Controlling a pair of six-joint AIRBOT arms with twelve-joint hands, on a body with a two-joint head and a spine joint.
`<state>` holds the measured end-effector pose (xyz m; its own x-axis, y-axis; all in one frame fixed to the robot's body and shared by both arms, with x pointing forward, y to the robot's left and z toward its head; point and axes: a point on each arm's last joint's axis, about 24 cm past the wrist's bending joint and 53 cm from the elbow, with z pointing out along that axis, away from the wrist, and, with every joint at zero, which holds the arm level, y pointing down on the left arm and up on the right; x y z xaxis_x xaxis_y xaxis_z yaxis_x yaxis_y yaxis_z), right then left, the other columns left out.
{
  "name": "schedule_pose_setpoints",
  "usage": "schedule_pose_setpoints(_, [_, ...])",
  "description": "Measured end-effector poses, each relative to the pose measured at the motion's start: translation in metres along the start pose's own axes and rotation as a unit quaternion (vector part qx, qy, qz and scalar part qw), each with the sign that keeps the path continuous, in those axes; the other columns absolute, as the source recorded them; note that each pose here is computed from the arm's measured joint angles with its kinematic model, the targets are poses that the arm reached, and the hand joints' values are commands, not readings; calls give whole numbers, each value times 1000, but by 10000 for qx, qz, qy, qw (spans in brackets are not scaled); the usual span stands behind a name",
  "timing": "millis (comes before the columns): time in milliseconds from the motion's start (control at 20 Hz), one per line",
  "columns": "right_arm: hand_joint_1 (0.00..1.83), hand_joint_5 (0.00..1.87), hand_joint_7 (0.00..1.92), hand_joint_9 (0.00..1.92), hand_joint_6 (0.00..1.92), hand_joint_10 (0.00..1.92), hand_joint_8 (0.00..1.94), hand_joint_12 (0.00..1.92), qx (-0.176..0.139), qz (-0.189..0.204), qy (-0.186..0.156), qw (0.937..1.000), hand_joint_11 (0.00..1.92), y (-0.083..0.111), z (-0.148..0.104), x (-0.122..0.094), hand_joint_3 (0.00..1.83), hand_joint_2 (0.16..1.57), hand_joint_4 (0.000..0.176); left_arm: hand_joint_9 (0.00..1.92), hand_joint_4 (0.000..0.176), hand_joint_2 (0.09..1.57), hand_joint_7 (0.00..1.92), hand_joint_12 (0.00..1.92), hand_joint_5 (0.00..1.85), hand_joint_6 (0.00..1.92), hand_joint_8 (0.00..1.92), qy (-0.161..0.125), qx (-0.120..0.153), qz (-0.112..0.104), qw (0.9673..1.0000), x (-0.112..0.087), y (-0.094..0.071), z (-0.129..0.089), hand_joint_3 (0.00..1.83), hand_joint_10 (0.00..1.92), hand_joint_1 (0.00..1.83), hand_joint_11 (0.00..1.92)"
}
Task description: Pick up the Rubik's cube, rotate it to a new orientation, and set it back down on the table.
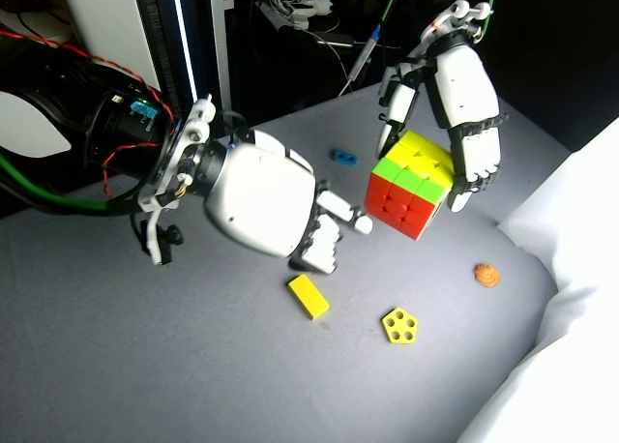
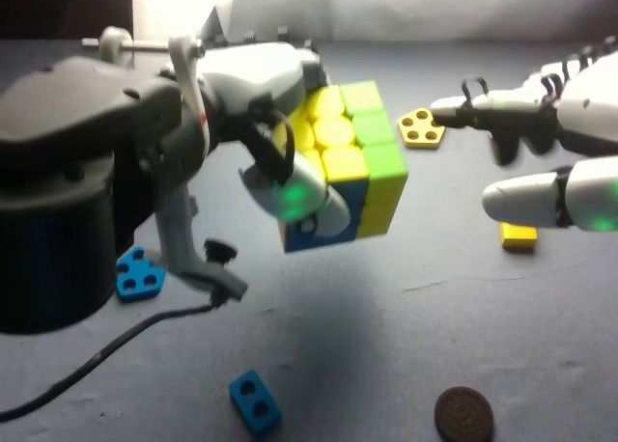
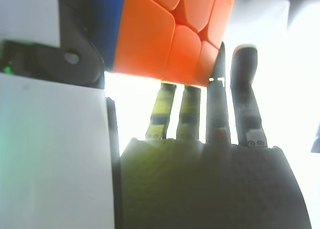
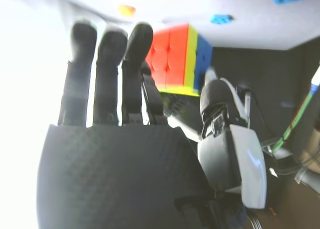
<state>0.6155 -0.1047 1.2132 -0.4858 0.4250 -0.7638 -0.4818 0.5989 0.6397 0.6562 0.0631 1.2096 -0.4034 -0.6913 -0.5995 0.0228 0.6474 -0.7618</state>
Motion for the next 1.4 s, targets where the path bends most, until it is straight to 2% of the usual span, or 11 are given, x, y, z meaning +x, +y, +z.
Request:
schedule_pose_setpoints(150, [0, 0, 6, 0, 0, 65, 8, 118, -36, 6, -54, 10000, 0, 2, 0, -3, 0, 1247, 0, 219, 0, 1392, 463, 1921, 548, 1611, 1861, -30, 12, -19, 10000, 4, 9, 1, 3, 1921, 1041, 177])
schedule_pose_setpoints(200, [0, 0, 0, 0, 0, 12, 1, 23, -85, -13, -97, 9999, 0, 4, 0, -5, 0, 1237, 0, 223, 0, 1338, 287, 1921, 591, 1578, 1856, -19, 14, -7, 10000, 7, 11, 1, 0, 1921, 1040, 187])
schedule_pose_setpoints(350, [0, 0, 0, 0, 0, 0, 0, 0, -317, -8, -287, 9991, 0, 15, 0, -13, 0, 1244, 0, 220, 0, 1397, 466, 1921, 515, 1649, 1861, 51, -17, -39, 10000, 16, 22, 1, 7, 1921, 1030, 171])
schedule_pose_setpoints(550, [0, 0, 0, 0, 0, 0, 0, 0, -418, -133, -297, 9986, 0, 22, 2, -10, 0, 1247, 0, 234, 0, 1325, 229, 1921, 591, 1584, 1910, 110, -48, -27, 9999, 26, 35, 1, 0, 1921, 1039, 186])
schedule_pose_setpoints(700, [0, 0, 0, 0, 0, 0, 0, 0, -427, -125, -288, 9986, 0, 23, 3, -9, 0, 1234, 0, 237, 0, 1391, 478, 1921, 541, 1594, 1868, 171, -64, -63, 9998, 34, 44, 0, 0, 1921, 1047, 199])
schedule_pose_setpoints(800, [0, 0, 0, 0, 0, 0, 0, 0, -431, -127, -287, 9986, 0, 23, 3, -9, 0, 1231, 0, 242, 0, 1301, 270, 1921, 640, 1513, 1864, 219, -105, -86, 9997, 39, 52, -1, 0, 1921, 1062, 184])
schedule_pose_setpoints(950, [0, 0, 0, 0, 0, 0, 0, 0, -443, -122, -276, 9986, 0, 24, 3, -8, 1, 1255, 0, 230, 0, 1398, 482, 1921, 512, 1630, 1874, 259, -116, -110, 9995, 45, 58, -2, 6, 1921, 1037, 170])
schedule_pose_setpoints(1000, [0, 0, 0, 0, 0, 0, 0, 0, -443, -122, -276, 9986, 0, 24, 3, -8, 0, 1239, 0, 223, 0, 1342, 289, 1921, 578, 1590, 1880, 258, -114, -131, 9995, 45, 59, -2, 0, 1921, 1035, 165])
schedule_pose_setpoints(1100, [0, 0, 0, 0, 0, 0, 0, 0, -444, -125, -275, 9986, 0, 24, 3, -8, 0, 1239, 0, 240, 0, 1137, 240, 1921, 270, 1643, 1859, 244, -106, -109, 9996, 46, 61, -2, 0, 1921, 1165, 184])
schedule_pose_setpoints(1200, [0, 0, 0, 0, 0, 0, 0, 0, -456, -131, -265, 9985, 0, 25, 3, -7, 0, 1238, 0, 243, 0, 1292, 236, 1921, 601, 1555, 1885, 240, -108, -104, 9996, 48, 62, -2, 16, 1921, 1050, 196])
schedule_pose_setpoints(1400, [0, 0, 0, 0, 0, 0, 0, 0, -470, -141, -250, 9985, 0, 26, 3, -5, 1, 1254, 0, 234, 0, 1286, 247, 1921, 643, 1508, 1845, 233, -102, -111, 9996, 48, 62, -2, 4, 1918, 1062, 201])
